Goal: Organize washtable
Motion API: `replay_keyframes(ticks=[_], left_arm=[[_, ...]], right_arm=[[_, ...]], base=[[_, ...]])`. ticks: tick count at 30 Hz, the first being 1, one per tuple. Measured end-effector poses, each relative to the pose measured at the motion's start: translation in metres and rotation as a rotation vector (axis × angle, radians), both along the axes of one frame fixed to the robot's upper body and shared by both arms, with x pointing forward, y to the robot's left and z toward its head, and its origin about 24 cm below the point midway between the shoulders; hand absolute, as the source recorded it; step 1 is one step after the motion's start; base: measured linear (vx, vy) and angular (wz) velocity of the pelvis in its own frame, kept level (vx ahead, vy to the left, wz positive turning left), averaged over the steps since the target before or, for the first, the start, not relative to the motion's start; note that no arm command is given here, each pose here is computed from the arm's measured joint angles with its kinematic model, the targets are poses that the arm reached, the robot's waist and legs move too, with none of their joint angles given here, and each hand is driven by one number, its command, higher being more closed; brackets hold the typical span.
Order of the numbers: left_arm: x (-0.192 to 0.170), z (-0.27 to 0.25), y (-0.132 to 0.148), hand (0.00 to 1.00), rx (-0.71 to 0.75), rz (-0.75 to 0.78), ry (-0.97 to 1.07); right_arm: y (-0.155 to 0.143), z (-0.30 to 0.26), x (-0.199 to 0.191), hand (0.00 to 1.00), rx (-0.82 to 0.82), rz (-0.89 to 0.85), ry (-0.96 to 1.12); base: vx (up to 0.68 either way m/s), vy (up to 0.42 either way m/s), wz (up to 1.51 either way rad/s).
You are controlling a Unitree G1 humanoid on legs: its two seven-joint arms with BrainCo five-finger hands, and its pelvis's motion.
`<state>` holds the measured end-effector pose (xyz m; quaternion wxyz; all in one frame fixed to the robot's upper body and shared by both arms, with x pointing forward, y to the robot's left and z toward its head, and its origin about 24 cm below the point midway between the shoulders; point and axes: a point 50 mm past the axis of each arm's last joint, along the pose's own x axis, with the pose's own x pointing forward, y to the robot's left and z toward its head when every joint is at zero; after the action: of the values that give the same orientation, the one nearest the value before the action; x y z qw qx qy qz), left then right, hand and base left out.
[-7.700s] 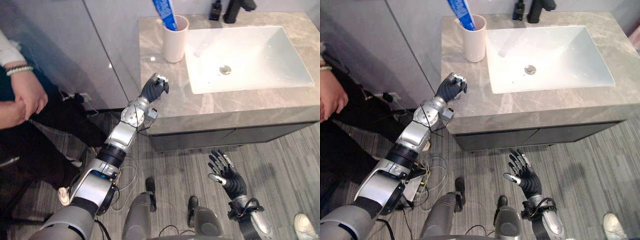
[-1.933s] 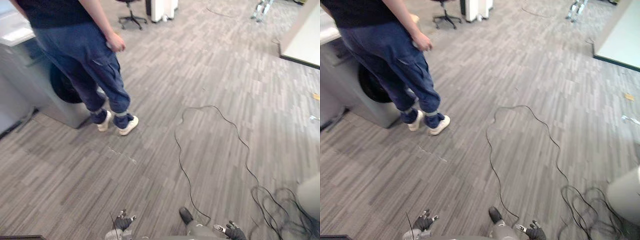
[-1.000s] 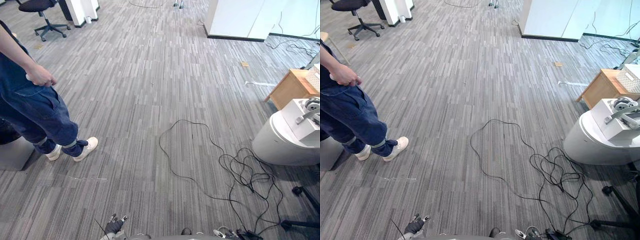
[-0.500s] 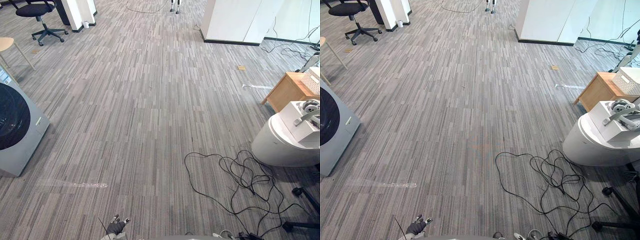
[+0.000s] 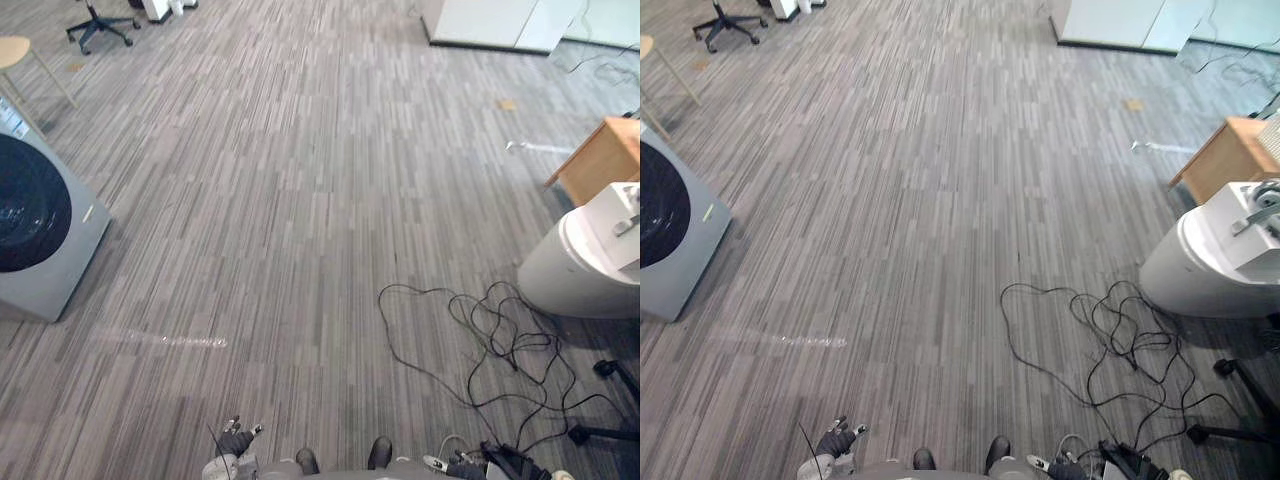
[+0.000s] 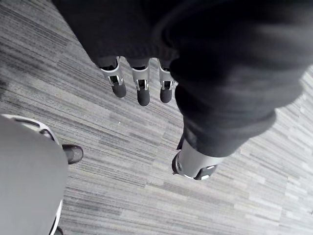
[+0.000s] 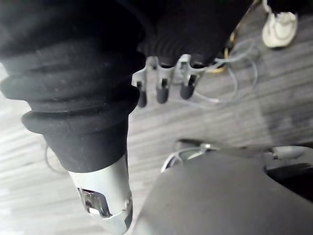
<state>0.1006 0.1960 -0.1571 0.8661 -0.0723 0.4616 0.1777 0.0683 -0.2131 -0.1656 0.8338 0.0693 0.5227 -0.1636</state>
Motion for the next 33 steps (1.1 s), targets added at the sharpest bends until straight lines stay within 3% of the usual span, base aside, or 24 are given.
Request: replay_keyframes(ticks=[10, 17, 21, 25, 29, 33], left_arm=[[0.003, 0.0, 0.007, 0.0, -0.002, 0.018, 0.015], [0.002, -0.002, -0.003, 0.0, -0.009, -0.127, 0.042], [0.005, -0.002, -0.016, 0.0, -0.033, -0.15, 0.042], [0.023, 0.006, -0.016, 0.0, 0.005, -0.225, -0.028], [0.055, 0.024, -0.042, 0.0, -0.006, -0.335, -0.196], [0.062, 0.027, -0.067, 0.0, -0.032, -0.459, -0.222]], right_arm=[[0.002, 0.005, 0.012, 0.0, 0.029, -0.117, -0.099], [0.006, 0.004, 0.003, 0.0, 0.054, -0.235, -0.104], [-0.007, 0.01, 0.01, 0.0, 0.013, -0.184, -0.135], [0.0, 0.009, 0.017, 0.0, 0.017, -0.113, -0.125], [0.003, 0.01, 0.028, 0.0, 0.009, -0.042, -0.128], [-0.002, 0.011, 0.028, 0.0, -0.015, 0.0, -0.124]], base=[[0.16, 0.059, 0.41], [0.59, -0.107, 0.48], [0.77, -0.243, -0.56], [0.8, -0.106, -1.07], [0.51, 0.12, -0.92], [0.38, 0.278, -0.61]])
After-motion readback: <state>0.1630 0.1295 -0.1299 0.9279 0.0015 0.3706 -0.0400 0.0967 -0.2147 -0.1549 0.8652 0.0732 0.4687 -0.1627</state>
